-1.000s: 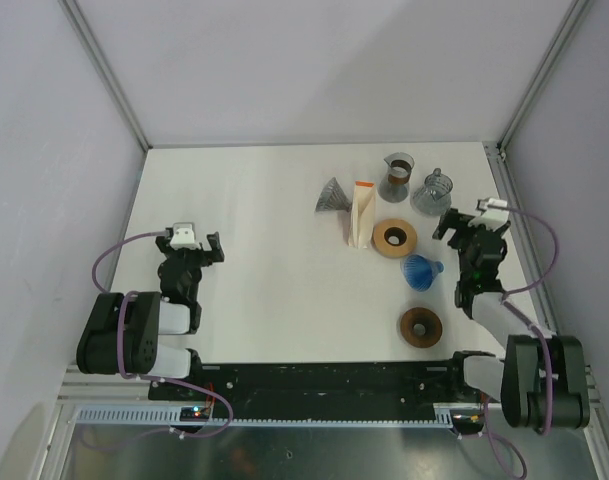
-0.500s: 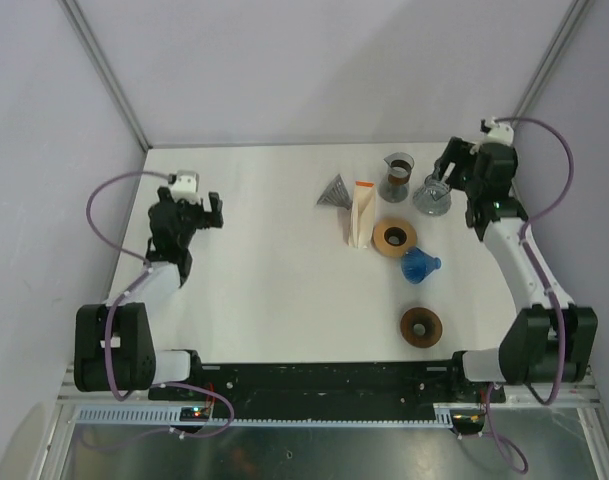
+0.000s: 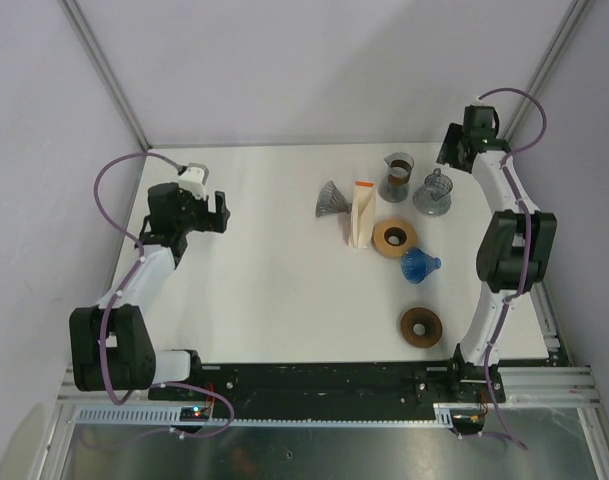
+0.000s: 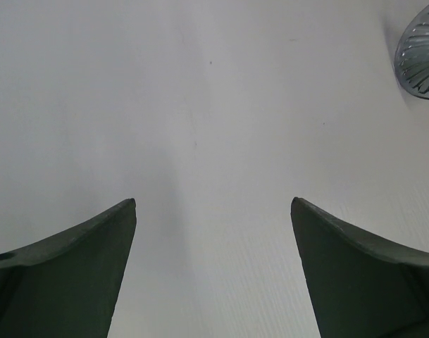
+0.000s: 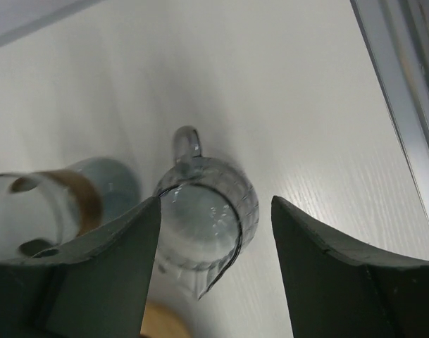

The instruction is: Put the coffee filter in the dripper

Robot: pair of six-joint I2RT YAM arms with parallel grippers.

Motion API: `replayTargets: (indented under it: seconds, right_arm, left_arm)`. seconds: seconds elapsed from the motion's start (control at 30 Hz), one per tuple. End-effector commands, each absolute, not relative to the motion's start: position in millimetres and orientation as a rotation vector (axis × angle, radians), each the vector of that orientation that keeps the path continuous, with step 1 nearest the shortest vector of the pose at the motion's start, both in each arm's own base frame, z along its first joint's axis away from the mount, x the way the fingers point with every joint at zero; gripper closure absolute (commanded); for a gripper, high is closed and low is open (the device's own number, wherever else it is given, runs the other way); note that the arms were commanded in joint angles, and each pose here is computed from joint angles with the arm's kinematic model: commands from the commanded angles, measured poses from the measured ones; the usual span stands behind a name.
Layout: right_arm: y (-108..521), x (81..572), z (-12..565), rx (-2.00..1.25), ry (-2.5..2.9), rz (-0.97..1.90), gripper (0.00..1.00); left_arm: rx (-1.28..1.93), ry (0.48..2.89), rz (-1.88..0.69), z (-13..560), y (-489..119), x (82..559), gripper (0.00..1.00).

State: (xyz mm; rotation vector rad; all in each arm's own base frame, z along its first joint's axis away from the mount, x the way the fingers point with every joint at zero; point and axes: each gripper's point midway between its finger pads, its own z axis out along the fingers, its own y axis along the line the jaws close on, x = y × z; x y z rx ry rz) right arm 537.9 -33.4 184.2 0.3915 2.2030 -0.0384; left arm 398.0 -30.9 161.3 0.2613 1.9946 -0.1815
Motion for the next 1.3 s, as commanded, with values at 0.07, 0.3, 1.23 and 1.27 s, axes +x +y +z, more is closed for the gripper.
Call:
replayTargets:
  seconds: [0.07,0.3,1.23,1.27]
  right_arm:
    - [-53.6,537.9,138.9,0.412,2.384,-0.149,0.40]
    - [-47.5,538.1,108.4,0.412,2.428,-0.086,0.53]
    - [-2.9,443.4,279.9,0.229,2.179,-0.027,1.00]
    - [15.1,436.5,282.6,0.187,2.182,0.015,1.00]
  left_arm:
    - [0.284,2.010,-0.150,170.4,-26.7,400.6,0.05]
    - [0.275,2.027,-0.123,167.1,-21.8,401.3,0.05]
    - [0.319,2.026,-0.069,177.6,-16.6,395.5,0.02]
    - [0.324,2.025,-0.068,178.8,-16.7,395.0,0.02]
